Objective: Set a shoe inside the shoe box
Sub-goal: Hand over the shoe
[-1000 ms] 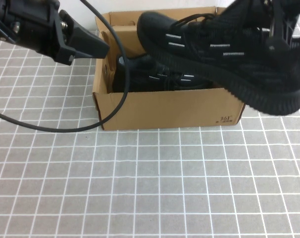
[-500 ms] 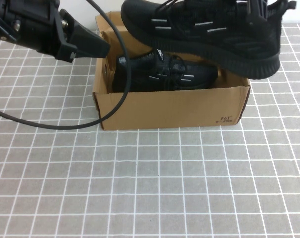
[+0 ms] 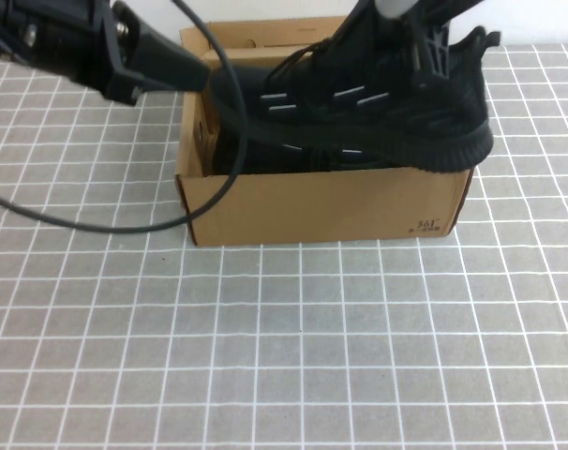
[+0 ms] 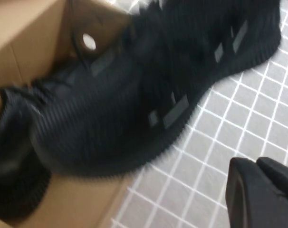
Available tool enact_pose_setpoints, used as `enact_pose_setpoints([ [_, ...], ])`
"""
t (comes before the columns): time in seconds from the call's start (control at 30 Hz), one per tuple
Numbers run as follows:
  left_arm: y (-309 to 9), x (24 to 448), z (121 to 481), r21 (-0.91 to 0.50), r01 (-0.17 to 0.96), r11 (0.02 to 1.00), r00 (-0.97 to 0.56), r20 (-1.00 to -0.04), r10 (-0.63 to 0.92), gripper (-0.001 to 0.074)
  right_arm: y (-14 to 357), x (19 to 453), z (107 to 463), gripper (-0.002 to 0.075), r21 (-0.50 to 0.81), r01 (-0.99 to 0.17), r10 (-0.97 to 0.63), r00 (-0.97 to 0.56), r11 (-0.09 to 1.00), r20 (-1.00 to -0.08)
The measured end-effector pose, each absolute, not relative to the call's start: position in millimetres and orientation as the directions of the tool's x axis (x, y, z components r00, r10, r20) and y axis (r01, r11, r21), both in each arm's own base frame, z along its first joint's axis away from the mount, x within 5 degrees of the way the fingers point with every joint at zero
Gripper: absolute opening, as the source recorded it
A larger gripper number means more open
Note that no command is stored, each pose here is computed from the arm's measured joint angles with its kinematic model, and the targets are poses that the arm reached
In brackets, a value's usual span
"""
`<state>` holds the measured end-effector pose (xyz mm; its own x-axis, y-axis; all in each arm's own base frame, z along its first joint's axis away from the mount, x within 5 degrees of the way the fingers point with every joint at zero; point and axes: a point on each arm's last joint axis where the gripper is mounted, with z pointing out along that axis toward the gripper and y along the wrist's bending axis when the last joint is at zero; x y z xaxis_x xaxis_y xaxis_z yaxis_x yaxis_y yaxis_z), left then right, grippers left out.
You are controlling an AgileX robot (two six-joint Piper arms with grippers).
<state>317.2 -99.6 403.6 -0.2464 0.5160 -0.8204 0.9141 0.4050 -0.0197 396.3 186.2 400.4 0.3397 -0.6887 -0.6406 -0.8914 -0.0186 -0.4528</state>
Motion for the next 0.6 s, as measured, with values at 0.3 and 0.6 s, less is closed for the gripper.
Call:
enact_pose_setpoints([
  [0.3, -105, 361, 402, 0.013, 0.918, 0.397, -0.21, -0.832, 0.514, -0.0001, 199, 387, 403, -0.0008, -0.464, -0.884, -0.697, 0.368, -0.056, -0.616],
  [0.6, -128, 366, 395, -0.004, 0.936, 0.352, -0.201, -0.827, 0.525, 0.0, 199, 386, 406, -0.0008, -0.46, -0.887, -0.699, 0.353, -0.039, -0.621],
])
